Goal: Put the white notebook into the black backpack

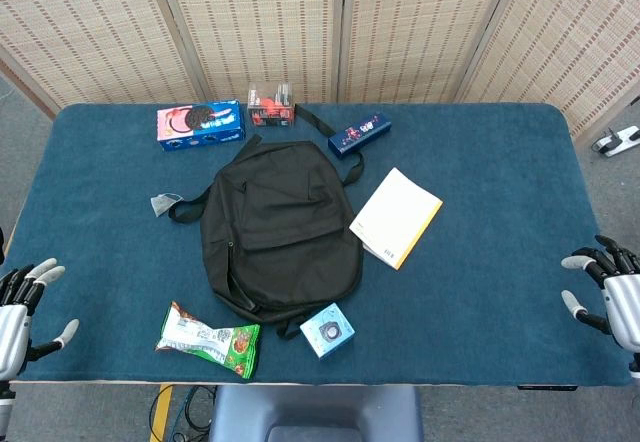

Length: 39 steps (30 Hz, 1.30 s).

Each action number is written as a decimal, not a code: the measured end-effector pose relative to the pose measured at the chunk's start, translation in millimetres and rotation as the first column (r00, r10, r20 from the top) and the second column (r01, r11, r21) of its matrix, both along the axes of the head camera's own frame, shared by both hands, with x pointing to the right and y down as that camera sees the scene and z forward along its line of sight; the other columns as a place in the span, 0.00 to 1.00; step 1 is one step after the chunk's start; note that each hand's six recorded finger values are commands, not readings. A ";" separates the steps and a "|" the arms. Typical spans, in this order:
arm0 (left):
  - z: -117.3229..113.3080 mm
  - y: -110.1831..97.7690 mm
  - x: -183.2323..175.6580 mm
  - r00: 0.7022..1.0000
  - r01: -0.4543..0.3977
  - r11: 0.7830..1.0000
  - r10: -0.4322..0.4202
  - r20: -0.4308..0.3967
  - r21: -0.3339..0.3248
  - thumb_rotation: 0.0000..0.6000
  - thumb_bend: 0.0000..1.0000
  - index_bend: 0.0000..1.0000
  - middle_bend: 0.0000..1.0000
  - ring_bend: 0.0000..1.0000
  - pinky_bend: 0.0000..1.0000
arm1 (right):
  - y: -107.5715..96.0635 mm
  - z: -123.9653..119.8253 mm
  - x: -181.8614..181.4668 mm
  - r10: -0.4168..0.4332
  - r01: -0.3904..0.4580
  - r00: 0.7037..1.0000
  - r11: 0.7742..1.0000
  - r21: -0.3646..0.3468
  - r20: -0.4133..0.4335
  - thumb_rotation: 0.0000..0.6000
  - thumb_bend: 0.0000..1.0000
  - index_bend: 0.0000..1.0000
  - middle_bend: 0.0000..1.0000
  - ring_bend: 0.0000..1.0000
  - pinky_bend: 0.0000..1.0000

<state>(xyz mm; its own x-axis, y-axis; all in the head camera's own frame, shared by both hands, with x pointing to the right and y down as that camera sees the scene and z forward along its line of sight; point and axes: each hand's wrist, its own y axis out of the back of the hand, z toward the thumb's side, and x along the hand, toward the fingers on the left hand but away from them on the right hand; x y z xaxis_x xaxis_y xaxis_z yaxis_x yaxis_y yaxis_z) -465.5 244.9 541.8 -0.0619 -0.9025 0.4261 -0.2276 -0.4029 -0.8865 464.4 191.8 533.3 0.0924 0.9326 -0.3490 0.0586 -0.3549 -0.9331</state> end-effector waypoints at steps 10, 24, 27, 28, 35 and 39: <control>-0.6 3.4 -1.1 1.000 0.006 1.000 -0.006 -0.005 0.004 1.00 0.27 0.23 0.13 0.08 0.03 | -8.3 -0.6 -15.6 -0.060 0.060 0.998 0.998 0.000 0.008 1.00 0.25 0.38 0.32 0.14 0.20; -3.4 8.5 -4.8 1.000 0.016 1.000 -0.016 -0.003 0.005 1.00 0.27 0.23 0.13 0.08 0.03 | -44.9 41.4 -81.7 -0.214 0.218 0.976 0.970 -0.111 0.040 1.00 0.20 0.21 0.20 0.10 0.20; -4.1 9.3 -5.2 1.000 0.019 1.000 -0.019 -0.002 0.005 1.00 0.27 0.23 0.13 0.08 0.03 | -52.4 56.5 -100.8 -0.248 0.252 0.968 0.956 -0.150 0.050 1.00 0.17 0.14 0.16 0.06 0.20; -4.2 9.3 -5.2 1.000 0.019 1.000 -0.019 -0.002 0.006 1.00 0.27 0.23 0.13 0.08 0.03 | -55.1 62.6 -108.8 -0.259 0.265 0.964 0.950 -0.166 0.056 1.00 0.17 0.11 0.14 0.04 0.19; -4.9 10.7 -4.8 1.000 0.021 1.000 -0.021 0.001 0.003 1.00 0.27 0.23 0.13 0.08 0.03 | -68.1 98.9 -154.9 -0.318 0.329 0.944 0.914 -0.238 0.084 1.00 0.14 0.05 0.09 0.00 0.17; -5.4 11.7 -5.4 1.000 0.024 1.000 -0.024 0.004 0.002 1.00 0.27 0.23 0.13 0.08 0.03 | -73.7 116.6 -167.2 -0.347 0.354 0.935 0.904 -0.242 0.071 1.00 0.14 0.05 0.10 0.00 0.17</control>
